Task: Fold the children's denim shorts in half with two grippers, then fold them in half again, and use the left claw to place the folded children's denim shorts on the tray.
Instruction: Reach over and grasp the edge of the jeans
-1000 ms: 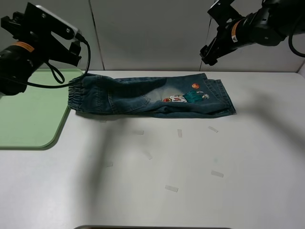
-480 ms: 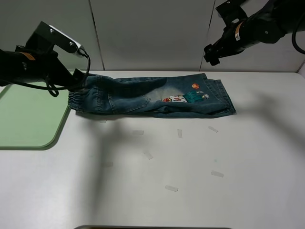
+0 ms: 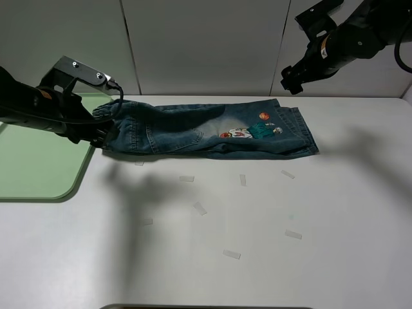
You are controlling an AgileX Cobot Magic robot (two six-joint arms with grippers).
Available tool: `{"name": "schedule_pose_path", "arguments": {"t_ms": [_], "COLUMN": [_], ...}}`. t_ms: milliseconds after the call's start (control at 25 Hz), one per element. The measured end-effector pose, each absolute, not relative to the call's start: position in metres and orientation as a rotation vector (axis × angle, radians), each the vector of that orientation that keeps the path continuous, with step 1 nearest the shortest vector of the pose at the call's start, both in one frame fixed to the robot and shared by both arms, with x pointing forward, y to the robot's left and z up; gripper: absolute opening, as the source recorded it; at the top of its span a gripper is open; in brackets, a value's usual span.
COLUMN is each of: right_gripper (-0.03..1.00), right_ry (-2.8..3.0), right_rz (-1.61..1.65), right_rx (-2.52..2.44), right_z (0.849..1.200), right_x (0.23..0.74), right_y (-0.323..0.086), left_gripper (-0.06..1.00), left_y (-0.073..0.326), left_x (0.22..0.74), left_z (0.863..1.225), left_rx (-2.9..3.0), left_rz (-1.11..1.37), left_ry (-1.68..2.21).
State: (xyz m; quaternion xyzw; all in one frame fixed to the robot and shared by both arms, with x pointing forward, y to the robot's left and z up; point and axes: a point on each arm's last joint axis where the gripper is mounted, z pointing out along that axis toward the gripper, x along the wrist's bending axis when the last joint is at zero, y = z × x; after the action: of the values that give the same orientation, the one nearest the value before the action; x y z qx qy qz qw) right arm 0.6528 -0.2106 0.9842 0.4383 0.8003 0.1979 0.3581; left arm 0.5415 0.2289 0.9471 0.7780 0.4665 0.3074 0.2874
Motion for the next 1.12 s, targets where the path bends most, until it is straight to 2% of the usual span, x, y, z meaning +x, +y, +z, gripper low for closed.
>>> {"name": "schedule_pose_path", "arguments": {"t_ms": [280, 600, 1120], "right_gripper": [0.69, 0.69, 0.69], "right_ry": [2.067, 2.066, 2.066], "right_rz": [0.499, 0.499, 0.504], "right_rx": [1.15, 1.15, 1.141], "right_z": [0.983, 0.983, 0.984], "right_x": [0.652, 0.652, 0.652], "right_y": [-0.211, -0.211, -0.211], "left_gripper": [0.84, 0.83, 0.82], "left_y": [0.227, 0.225, 0.217], "left_x": [0.549, 0.57, 0.609], "left_z": [0.918, 0.928, 0.918], "left_rx": [2.074, 1.881, 1.782], "left_rz": [0.734, 0.845, 0.933], "left_ry": [1.362, 1.349, 1.3]}}
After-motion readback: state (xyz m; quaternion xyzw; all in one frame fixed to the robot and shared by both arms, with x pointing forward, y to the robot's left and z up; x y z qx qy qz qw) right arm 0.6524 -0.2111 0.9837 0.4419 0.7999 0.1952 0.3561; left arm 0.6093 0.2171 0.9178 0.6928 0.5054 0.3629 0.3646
